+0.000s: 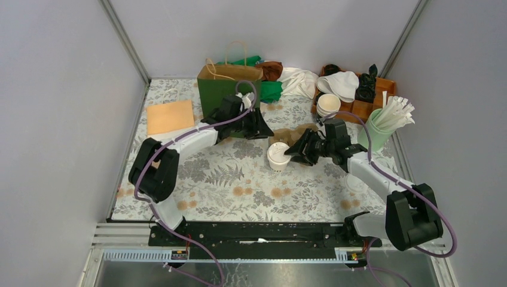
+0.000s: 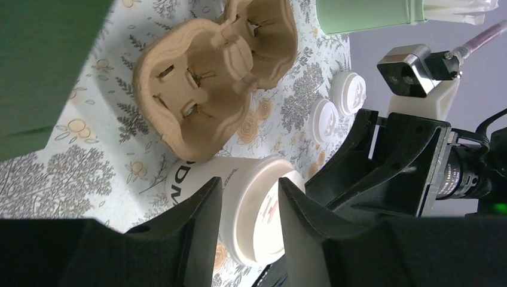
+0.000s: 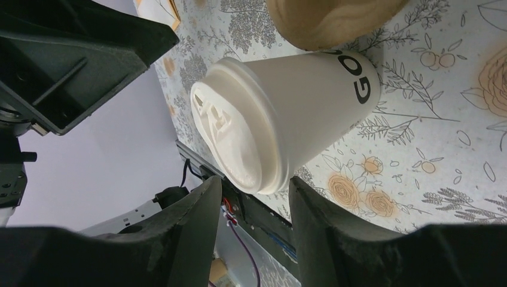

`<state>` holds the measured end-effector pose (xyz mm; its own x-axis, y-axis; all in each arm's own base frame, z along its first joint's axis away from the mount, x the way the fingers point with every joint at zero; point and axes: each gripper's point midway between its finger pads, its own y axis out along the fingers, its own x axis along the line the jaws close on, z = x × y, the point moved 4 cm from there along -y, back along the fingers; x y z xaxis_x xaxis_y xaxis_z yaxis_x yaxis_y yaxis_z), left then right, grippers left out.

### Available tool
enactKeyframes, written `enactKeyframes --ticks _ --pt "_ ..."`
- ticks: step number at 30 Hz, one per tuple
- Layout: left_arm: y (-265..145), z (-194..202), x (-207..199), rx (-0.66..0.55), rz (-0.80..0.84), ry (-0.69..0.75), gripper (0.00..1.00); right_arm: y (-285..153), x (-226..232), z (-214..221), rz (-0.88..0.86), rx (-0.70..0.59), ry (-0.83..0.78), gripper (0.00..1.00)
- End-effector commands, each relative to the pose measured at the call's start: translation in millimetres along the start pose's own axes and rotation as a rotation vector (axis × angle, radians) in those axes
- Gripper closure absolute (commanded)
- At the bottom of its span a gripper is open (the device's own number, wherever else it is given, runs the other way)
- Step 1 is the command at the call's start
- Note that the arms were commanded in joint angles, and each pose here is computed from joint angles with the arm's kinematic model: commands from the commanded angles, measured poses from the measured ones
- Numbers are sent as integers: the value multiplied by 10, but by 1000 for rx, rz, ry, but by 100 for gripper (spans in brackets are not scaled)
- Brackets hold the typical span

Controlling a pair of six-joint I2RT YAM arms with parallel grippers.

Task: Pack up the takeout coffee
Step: Adjust the cup lid on the coffee cup.

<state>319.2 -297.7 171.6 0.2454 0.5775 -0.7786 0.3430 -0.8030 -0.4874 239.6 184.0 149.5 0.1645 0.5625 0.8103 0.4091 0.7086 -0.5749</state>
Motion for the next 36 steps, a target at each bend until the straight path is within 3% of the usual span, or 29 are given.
enactKeyframes --ticks 1,10,27,36 --pt "79 -100 -231 8 88 90 56 46 172 -131 -15 -33 -38 48" --pt "244 55 -260 79 91 95 56 77 126 -148 23 -17 -43 51" --pt "-91 232 -213 34 -5 57 56 224 151 -284 41 17 -102 52" --pt "-198 406 -200 42 -12 29 57 272 225 -363 27 23 -133 44"
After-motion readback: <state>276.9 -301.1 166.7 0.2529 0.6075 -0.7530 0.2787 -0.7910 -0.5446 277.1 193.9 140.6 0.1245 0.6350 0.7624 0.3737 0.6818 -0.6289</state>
